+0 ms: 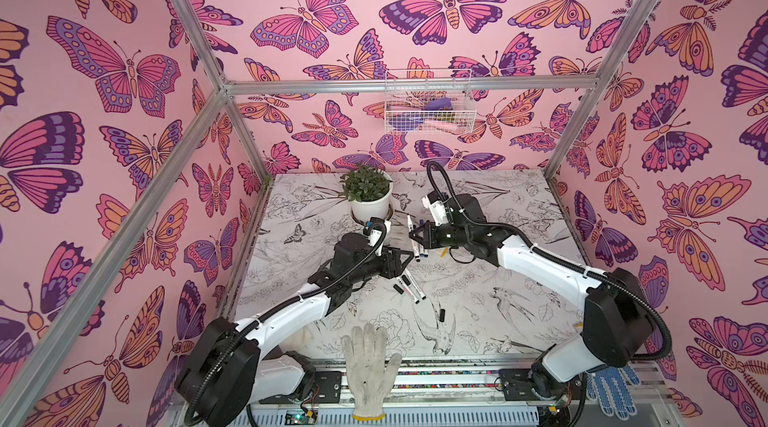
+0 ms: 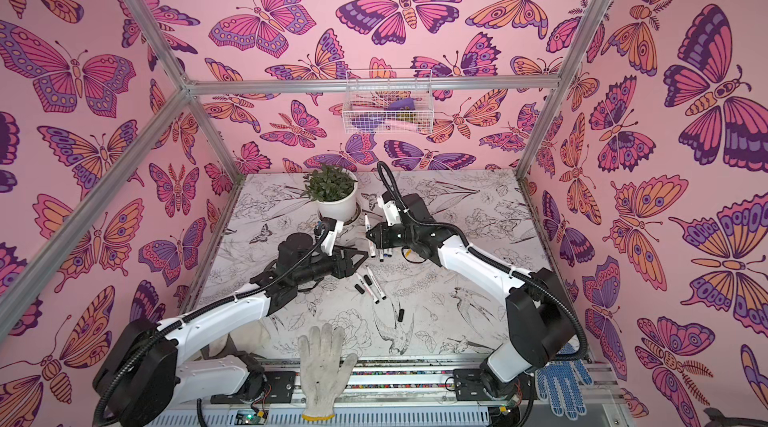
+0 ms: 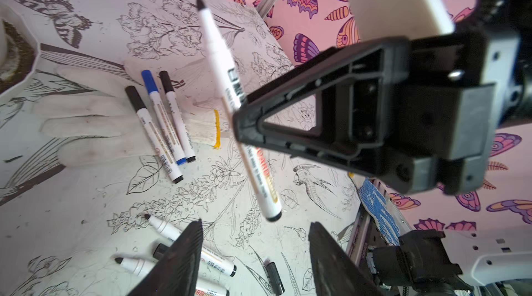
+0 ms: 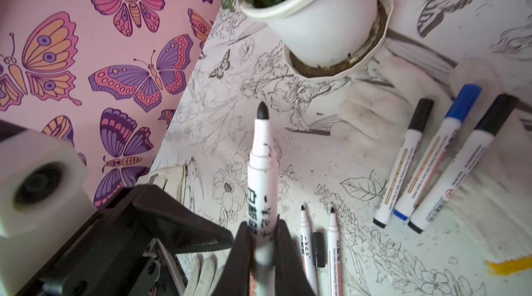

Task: Insert pens into pen caps
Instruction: Pass a pen.

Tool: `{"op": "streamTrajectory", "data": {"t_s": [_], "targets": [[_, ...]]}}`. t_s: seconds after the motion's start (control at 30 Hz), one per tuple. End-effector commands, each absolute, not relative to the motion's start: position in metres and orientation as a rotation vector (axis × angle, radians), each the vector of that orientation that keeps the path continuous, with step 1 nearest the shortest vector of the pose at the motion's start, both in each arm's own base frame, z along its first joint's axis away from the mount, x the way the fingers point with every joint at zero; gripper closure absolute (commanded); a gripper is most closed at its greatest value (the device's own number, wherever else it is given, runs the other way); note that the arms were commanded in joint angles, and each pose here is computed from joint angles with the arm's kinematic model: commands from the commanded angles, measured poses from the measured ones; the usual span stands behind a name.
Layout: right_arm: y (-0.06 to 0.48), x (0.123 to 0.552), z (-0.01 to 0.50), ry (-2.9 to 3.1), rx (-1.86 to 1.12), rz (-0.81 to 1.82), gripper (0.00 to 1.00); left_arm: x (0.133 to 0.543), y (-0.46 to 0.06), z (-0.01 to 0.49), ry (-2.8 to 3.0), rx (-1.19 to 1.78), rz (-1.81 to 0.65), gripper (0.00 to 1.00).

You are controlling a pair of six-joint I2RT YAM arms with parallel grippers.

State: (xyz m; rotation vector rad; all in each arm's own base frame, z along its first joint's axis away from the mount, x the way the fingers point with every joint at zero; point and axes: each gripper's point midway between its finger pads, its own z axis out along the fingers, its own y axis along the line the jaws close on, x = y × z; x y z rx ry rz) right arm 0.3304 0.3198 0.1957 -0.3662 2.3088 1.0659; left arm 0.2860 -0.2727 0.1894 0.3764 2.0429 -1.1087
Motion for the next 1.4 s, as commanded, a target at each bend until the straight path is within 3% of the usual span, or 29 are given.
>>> {"op": "streamTrajectory", "data": {"t_s": [0.0, 0.27, 0.5, 0.77, 0.87, 1.2, 1.23, 1.3, 1.37], "targets": [[0.33, 0.328, 0.228, 2.196, -0.4, 1.172, 1.0, 0.29, -0.285, 0.204, 1.983, 0.446, -1.163, 0.39], [0.331, 0.323, 0.234, 2.171, -0.433, 1.187, 1.0, 0.299, -0.297, 0.201, 1.998, 0.458, -1.198, 0.41], [0.332, 0.32, 0.236, 2.156, -0.456, 1.205, 1.0, 0.31, -0.302, 0.208, 1.986, 0.433, -1.198, 0.49], [0.331, 0.317, 0.24, 2.135, -0.465, 1.216, 1.0, 0.309, -0.307, 0.199, 2.015, 0.427, -1.215, 0.71], [0.333, 0.316, 0.242, 2.122, -0.476, 1.228, 1.0, 0.31, -0.313, 0.198, 2.016, 0.436, -1.213, 0.84], [0.324, 0.322, 0.238, 2.137, -0.428, 1.194, 1.0, 0.317, -0.305, 0.197, 2.028, 0.366, -1.145, 1.0], [0.321, 0.323, 0.236, 2.147, -0.412, 1.184, 0.98, 0.316, -0.301, 0.194, 2.042, 0.354, -1.123, 1.0], [0.317, 0.323, 0.232, 2.171, -0.405, 1.162, 0.74, 0.315, -0.292, 0.186, 2.075, 0.342, -1.062, 1.0], [0.313, 0.325, 0.23, 2.188, -0.397, 1.123, 0.62, 0.315, -0.276, 0.175, 2.123, 0.289, -0.964, 1.0]]}}
